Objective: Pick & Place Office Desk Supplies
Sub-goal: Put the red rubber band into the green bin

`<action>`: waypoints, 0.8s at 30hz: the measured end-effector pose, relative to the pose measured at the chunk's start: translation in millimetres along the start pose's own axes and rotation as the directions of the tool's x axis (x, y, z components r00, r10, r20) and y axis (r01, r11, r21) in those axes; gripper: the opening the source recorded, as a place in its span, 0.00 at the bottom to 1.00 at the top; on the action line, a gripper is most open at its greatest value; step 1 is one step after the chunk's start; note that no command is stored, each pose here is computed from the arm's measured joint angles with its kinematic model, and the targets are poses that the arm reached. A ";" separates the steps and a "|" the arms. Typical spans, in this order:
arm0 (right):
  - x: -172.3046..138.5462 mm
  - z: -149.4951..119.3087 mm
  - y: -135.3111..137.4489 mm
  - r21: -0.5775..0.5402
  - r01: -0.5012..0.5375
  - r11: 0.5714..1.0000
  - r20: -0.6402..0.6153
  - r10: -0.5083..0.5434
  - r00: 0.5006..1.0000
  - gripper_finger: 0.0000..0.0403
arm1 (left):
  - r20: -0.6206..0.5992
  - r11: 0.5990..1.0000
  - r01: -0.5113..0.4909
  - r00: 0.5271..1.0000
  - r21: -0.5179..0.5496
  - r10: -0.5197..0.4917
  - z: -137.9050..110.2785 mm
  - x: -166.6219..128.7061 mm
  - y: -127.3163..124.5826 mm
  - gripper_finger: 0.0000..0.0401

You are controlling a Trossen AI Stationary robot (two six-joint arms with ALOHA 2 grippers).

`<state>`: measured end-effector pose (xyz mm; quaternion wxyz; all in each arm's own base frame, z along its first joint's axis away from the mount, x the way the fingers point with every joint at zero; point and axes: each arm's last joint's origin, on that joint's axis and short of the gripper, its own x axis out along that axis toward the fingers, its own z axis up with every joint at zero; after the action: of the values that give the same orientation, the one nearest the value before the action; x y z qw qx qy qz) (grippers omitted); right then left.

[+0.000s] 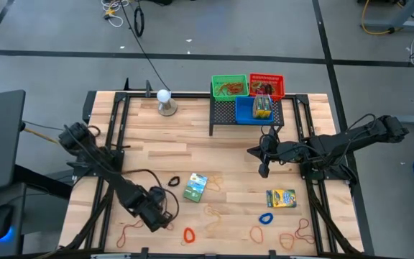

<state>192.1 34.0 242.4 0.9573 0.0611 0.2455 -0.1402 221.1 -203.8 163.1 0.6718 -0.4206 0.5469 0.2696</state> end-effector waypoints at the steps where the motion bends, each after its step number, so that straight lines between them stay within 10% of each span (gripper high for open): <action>1: 0.0 0.0 0.0 0.000 0.000 1.000 0.000 0.000 1.000 0.03 | 0.035 1.000 0.017 0.999 0.006 -0.017 1.9 -6.5 0.6 0.01; 15: 0.1 -0.1 0.0 0.020 0.001 1.000 -0.001 -0.001 1.000 0.03 | 0.467 0.952 0.217 0.834 0.215 -0.295 55.9 -68.3 -9.7 0.01; 24: 0.1 0.6 0.2 0.040 -0.001 0.999 0.006 0.001 1.000 0.03 | 0.521 0.830 0.270 0.673 0.488 -0.525 119.5 -75.3 -32.7 0.01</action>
<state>192.5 34.1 242.8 0.9567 0.0801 0.2396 -0.1448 289.4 -110.1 250.0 0.9253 -0.2800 0.2199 0.1307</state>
